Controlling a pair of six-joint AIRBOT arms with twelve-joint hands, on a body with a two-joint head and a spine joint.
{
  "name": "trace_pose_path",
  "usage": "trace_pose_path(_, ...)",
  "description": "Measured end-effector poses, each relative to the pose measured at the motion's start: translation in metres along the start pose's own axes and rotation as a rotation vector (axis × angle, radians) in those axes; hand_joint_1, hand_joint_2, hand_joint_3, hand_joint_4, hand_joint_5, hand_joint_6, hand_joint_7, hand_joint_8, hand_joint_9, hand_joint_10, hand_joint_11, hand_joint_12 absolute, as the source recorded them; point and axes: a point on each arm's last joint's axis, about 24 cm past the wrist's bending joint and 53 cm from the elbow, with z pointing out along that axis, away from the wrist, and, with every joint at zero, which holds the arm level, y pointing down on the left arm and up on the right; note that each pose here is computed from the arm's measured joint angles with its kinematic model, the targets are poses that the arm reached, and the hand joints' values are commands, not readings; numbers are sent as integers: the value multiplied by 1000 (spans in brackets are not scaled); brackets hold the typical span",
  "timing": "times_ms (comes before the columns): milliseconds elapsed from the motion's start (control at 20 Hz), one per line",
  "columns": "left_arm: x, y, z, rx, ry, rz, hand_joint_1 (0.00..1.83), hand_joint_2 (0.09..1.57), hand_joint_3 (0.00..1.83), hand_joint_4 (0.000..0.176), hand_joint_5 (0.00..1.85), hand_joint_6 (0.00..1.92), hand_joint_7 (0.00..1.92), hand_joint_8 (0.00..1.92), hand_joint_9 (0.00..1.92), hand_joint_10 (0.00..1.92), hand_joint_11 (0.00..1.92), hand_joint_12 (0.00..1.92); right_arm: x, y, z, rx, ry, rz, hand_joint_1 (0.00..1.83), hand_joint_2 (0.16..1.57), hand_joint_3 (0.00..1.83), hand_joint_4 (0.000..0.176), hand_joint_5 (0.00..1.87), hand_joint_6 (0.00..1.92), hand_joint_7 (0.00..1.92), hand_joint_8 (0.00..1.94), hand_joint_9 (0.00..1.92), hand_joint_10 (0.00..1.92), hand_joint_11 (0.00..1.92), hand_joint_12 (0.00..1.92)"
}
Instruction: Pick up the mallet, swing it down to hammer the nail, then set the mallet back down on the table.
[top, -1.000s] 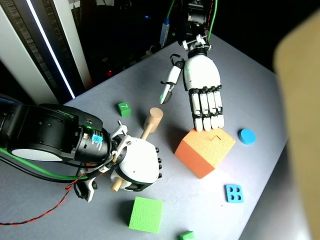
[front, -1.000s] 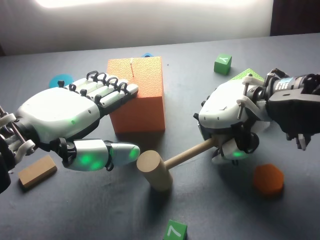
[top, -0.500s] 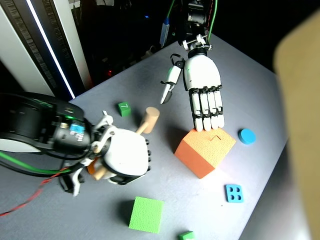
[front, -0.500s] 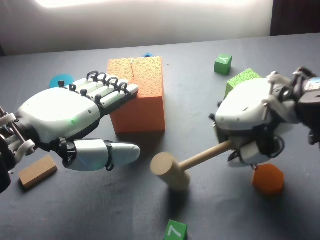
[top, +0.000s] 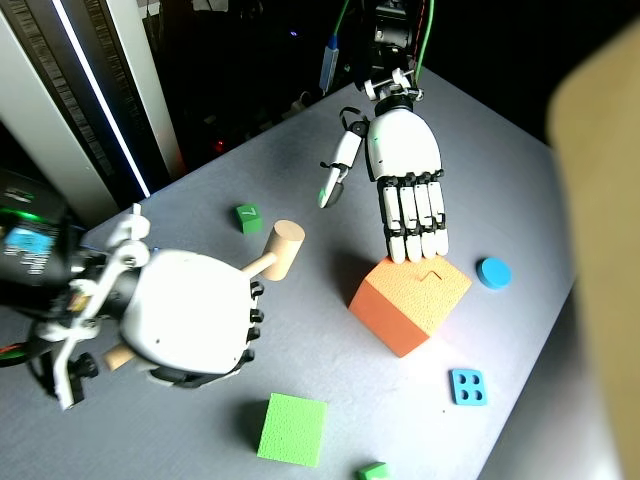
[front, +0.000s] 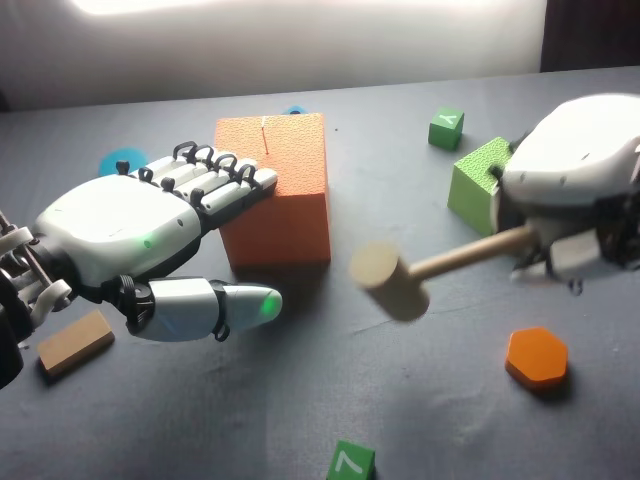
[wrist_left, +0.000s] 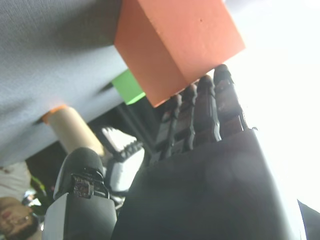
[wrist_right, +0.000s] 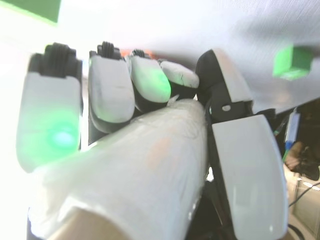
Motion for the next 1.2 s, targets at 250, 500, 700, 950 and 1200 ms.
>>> trace_pose_path(250,1,0,0,-1,1,0,0,1184,1,0,56,0,57,0,49,1,25,14,-61,8,-16,-47,-216,-25,724,1421,0,0,1009,1921,1312,1941,1503,1921,1735,1921)
trace_pose_path(500,1,0,0,0,2,-1,0,1189,3,0,66,4,63,5,57,5,35,19,-107,43,-10,-125,-370,-25,695,1418,1,0,1046,1921,1327,1941,1511,1921,1741,1921)
trace_pose_path(700,2,0,-1,0,4,0,0,1186,1,0,63,1,62,2,58,3,31,18,-137,48,6,-80,-462,-22,716,1412,0,0,1059,1921,1346,1941,1523,1921,1751,1921)
trace_pose_path(950,3,1,-1,-1,5,-1,0,1192,3,0,86,9,78,8,74,8,52,29,-145,67,18,-105,-493,32,728,1421,1,0,1086,1921,1384,1941,1553,1921,1771,1921)
trace_pose_path(1200,2,0,-1,1,2,-3,0,1200,5,0,77,3,66,1,59,0,35,23,-153,69,27,-93,-527,141,700,1423,2,0,1115,1921,1404,1941,1571,1921,1781,1921)
